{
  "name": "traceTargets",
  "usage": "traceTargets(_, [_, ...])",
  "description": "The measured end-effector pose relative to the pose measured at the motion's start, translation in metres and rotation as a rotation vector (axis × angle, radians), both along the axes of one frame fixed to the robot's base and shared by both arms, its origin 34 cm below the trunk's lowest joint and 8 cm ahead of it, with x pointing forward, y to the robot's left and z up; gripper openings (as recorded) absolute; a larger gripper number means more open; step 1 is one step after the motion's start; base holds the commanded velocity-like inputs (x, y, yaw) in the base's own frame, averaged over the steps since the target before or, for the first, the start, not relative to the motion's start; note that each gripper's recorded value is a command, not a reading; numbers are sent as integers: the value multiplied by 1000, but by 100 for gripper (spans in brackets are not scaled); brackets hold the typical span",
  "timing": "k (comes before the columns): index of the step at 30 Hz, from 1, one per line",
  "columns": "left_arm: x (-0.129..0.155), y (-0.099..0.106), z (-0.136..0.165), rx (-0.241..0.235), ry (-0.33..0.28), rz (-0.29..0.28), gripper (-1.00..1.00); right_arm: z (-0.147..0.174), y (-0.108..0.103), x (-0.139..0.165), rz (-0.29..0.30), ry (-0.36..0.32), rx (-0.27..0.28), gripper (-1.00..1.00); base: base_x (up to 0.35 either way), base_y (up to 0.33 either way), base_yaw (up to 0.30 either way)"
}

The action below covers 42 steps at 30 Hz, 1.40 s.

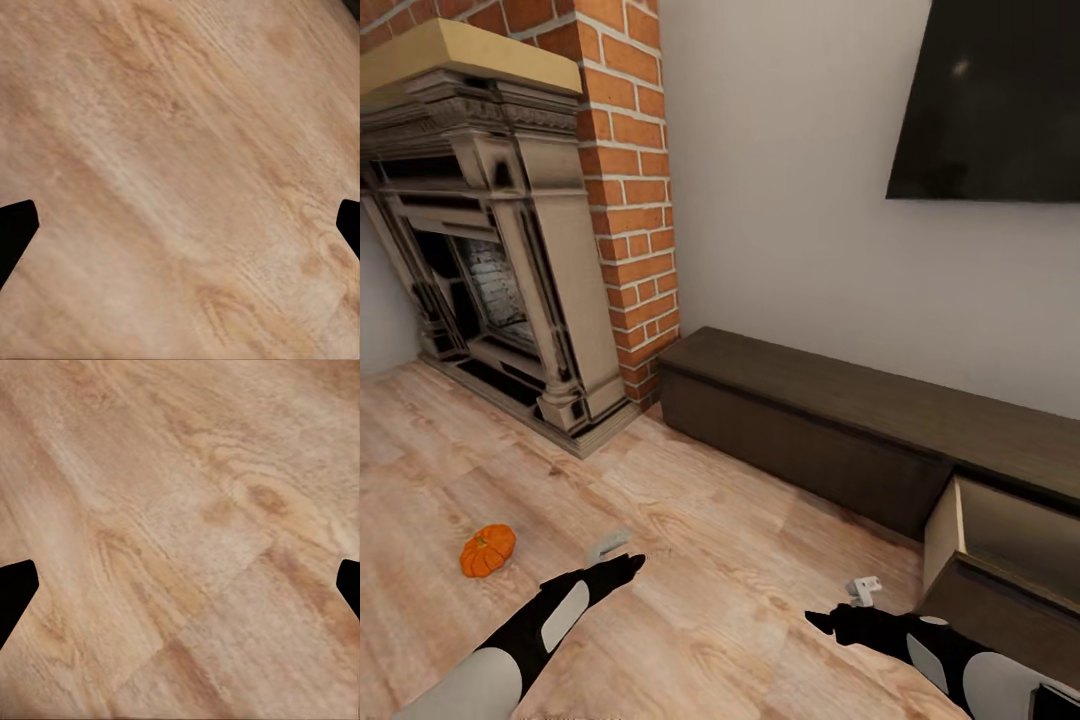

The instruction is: Place each of the two pumpkins and all three candles from the living room inside a cabinet in the living room (use any cabinet), then make sure every cabinet is closed, and position the cauldron so it is next to a table in the living room.

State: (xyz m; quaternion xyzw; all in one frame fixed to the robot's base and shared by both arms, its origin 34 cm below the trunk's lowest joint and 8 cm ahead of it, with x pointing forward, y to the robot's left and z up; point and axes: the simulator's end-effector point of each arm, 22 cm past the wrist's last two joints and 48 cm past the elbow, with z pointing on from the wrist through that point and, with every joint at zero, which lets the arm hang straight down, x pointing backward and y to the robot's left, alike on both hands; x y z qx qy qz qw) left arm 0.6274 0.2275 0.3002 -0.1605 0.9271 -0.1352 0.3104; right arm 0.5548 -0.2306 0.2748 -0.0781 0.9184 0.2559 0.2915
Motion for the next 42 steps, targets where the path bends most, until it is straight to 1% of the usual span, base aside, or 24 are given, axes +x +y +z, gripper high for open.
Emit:
traceTargets(3, [1,1,1,3,-6,4,100,-3,-5,-1,10,-1,-39,100,0,0,207])
traceTargets(8, [2,0,5,2,-15,4,100,-3,-9,1,11,-6,-64,100,0,0,203])
traceTargets(20, [5,-2,12,0,-30,4,100,4,-10,4,11,-22,-67,100,0,0,215])
traceTargets(33, [17,-2,51,-1,-96,4,100,37,-10,18,8,-88,-69,100,0,0,232])
traceTargets(42, [17,-2,54,0,-101,4,100,40,-10,19,7,-91,-69,100,0,0,267])
